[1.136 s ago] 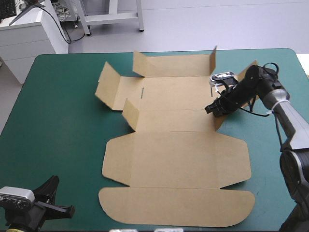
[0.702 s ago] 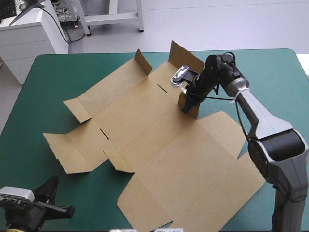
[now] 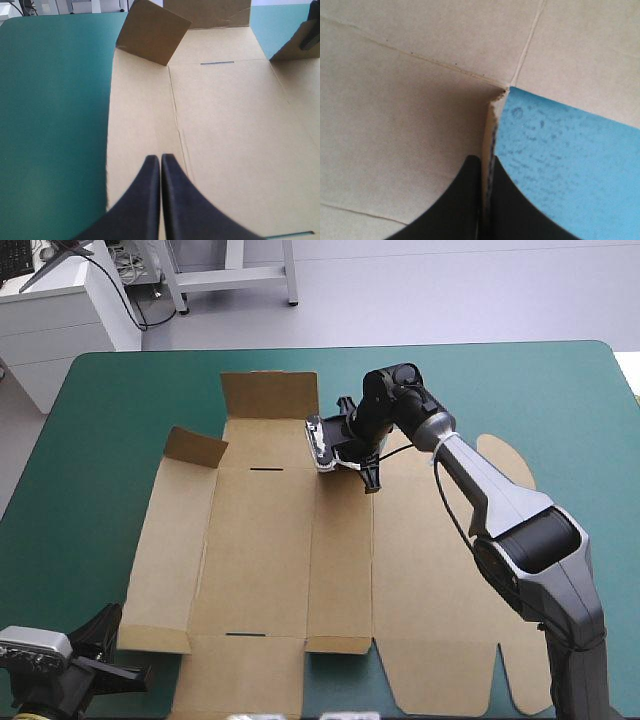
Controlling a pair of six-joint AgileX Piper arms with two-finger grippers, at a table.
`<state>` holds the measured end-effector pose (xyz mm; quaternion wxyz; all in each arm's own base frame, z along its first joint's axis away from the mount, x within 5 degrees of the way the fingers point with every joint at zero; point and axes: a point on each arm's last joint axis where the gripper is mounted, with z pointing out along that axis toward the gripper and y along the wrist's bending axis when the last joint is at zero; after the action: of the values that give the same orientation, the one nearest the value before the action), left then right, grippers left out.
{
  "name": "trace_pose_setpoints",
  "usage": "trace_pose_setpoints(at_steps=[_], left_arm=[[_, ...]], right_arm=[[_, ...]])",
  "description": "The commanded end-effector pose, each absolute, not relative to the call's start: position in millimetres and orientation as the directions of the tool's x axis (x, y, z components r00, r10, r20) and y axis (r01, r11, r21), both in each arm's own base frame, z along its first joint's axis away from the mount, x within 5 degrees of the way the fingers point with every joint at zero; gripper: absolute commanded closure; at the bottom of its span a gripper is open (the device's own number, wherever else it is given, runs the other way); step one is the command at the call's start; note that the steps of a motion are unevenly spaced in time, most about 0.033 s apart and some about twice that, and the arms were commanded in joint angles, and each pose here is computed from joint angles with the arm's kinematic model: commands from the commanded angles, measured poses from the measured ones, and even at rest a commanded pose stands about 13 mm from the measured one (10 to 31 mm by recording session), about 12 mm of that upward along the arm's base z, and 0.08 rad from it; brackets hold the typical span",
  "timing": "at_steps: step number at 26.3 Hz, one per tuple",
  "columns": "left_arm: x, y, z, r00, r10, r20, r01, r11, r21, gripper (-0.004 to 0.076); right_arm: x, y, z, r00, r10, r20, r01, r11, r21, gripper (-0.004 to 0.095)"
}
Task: Fold the box
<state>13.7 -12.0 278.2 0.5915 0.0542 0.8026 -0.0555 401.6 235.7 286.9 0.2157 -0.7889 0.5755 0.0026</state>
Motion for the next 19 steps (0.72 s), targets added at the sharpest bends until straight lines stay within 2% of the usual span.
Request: trace_pose_setpoints(at_steps=[1, 5, 12, 19], left_arm=[[16.2, -12.2, 290.5, -0.221, -0.005, -0.975, 0.150, 0.988, -0.040, 0.0732], [16.2, -12.2, 290.5, -0.221, -0.005, -0.975, 0.150, 0.988, -0.040, 0.0732], [16.2, -12.2, 290.5, -0.221, -0.005, -0.975, 0.150, 0.988, -0.040, 0.0732], [16.2, -12.2, 290.5, -0.221, -0.005, -0.975, 0.150, 0.988, -0.040, 0.0732]], right_arm=[[395.8, 234.8, 329.3, 0.415, -0.867, -0.276, -0.839, -0.247, -0.485, 0.0927], [404.2, 238.2, 329.9, 0.369, -0.875, -0.313, -0.828, -0.157, -0.538, 0.0928], [414.7, 243.6, 306.6, 0.285, -0.891, -0.353, -0.870, -0.085, -0.486, 0.0927], [420.6, 246.4, 305.1, 0.165, -0.880, -0.445, -0.884, 0.068, -0.463, 0.0905]])
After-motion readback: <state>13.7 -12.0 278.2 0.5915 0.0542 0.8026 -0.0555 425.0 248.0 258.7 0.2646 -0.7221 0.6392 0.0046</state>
